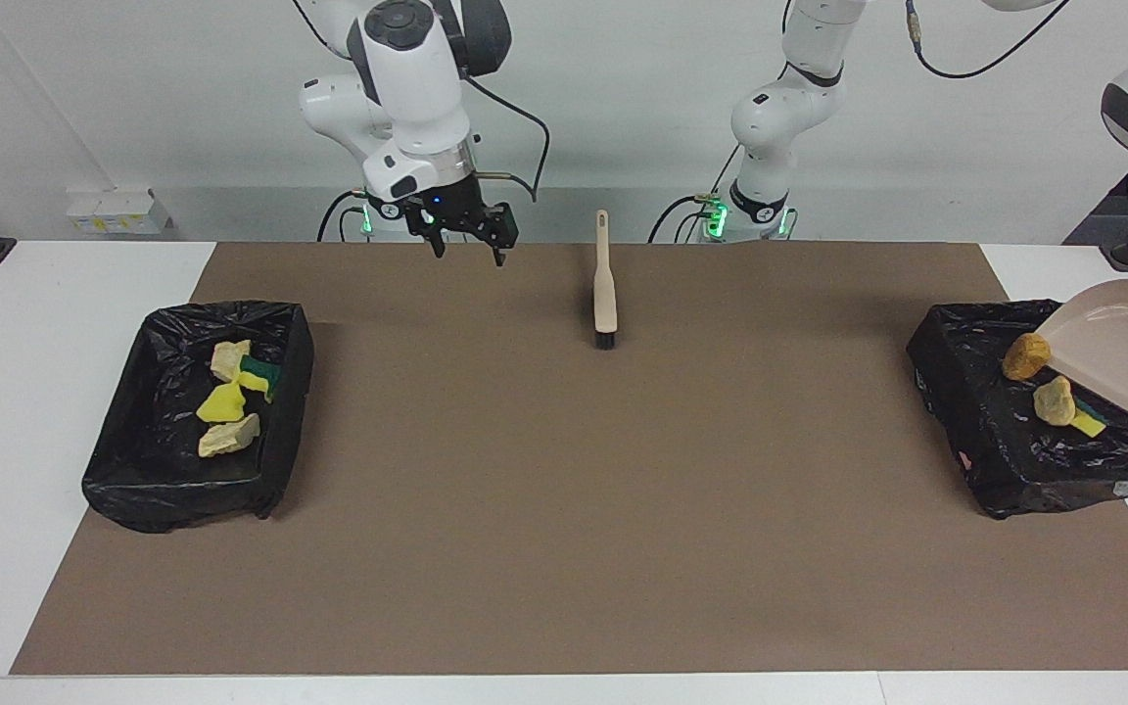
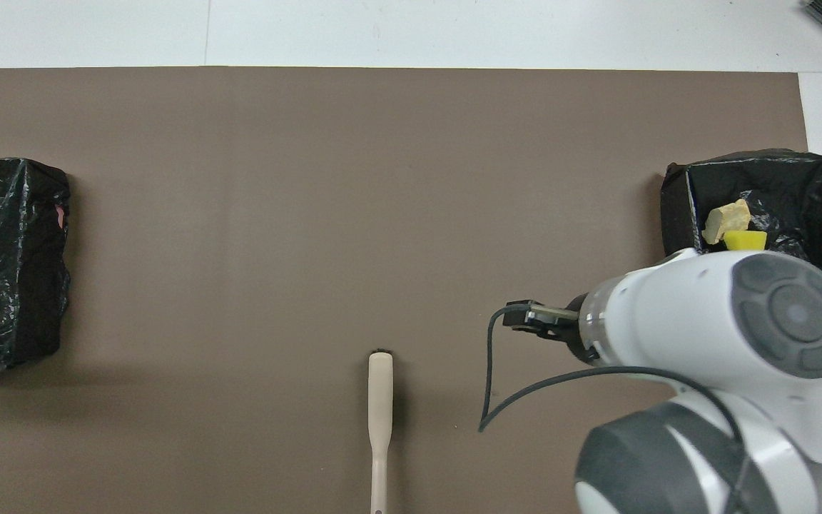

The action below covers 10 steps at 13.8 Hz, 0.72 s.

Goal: Sweep and dump trash in bin

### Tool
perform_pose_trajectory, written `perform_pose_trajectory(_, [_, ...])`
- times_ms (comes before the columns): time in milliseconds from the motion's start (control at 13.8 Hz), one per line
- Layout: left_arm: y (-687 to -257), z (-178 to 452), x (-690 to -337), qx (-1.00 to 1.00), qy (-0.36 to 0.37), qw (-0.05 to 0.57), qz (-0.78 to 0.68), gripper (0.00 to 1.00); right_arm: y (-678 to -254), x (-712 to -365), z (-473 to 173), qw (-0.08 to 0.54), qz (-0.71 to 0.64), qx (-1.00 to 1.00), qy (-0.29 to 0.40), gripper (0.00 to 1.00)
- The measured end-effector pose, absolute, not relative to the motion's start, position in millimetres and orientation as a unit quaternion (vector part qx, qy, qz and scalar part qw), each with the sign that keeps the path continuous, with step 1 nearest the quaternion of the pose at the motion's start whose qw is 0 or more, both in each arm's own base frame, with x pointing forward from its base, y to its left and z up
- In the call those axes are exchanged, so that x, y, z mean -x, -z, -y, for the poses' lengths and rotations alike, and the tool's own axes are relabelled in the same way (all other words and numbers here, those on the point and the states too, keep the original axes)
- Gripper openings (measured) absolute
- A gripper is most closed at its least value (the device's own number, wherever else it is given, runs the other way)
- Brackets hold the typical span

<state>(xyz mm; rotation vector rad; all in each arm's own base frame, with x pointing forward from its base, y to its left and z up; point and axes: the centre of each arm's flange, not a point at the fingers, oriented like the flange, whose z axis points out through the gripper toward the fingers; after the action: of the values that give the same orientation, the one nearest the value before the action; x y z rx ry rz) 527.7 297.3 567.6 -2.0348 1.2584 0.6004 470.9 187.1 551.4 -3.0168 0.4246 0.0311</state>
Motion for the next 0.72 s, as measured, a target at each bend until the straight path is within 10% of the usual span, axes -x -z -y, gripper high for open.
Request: perform_pose_trajectory(725, [-644,-260,-537,0.742,-0.216,0.346,-0.531,0.33,-625,-536,-101,-0.015,-0.129,0.992,0.005,1.0])
